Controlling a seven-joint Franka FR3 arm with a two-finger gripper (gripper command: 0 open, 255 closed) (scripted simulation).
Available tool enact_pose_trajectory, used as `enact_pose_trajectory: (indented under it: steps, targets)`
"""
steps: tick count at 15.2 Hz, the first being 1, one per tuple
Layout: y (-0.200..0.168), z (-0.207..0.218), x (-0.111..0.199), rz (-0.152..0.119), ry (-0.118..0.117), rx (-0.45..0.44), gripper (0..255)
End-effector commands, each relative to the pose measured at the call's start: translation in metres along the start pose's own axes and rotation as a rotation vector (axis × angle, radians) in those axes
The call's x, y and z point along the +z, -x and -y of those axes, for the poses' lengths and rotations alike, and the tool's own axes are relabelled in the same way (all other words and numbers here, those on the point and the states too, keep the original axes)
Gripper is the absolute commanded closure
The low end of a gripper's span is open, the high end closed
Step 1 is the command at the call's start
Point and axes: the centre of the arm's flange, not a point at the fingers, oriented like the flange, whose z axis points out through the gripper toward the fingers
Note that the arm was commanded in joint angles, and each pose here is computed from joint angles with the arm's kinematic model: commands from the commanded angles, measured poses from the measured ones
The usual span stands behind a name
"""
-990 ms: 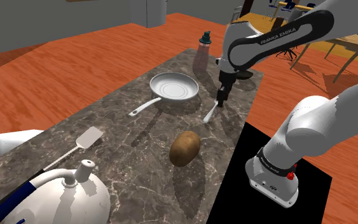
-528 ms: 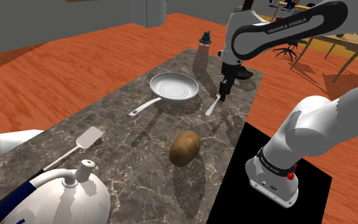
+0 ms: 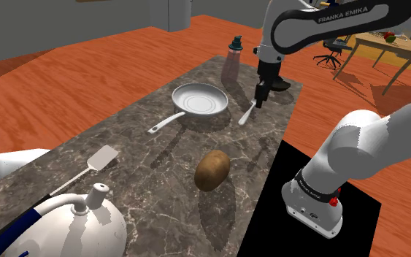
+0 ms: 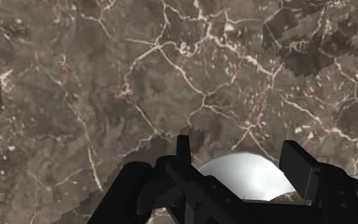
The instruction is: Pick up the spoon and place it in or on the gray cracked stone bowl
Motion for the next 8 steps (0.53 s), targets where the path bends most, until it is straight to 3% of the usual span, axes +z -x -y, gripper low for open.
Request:
enact_pose_trajectory:
  steps: [1, 8]
  targets:
    - [0.001, 0.001, -0.012, 0.001, 0.000, 0.000, 255]
    - [0.005, -0.012, -0.039, 0.001, 0.000, 0.000, 255]
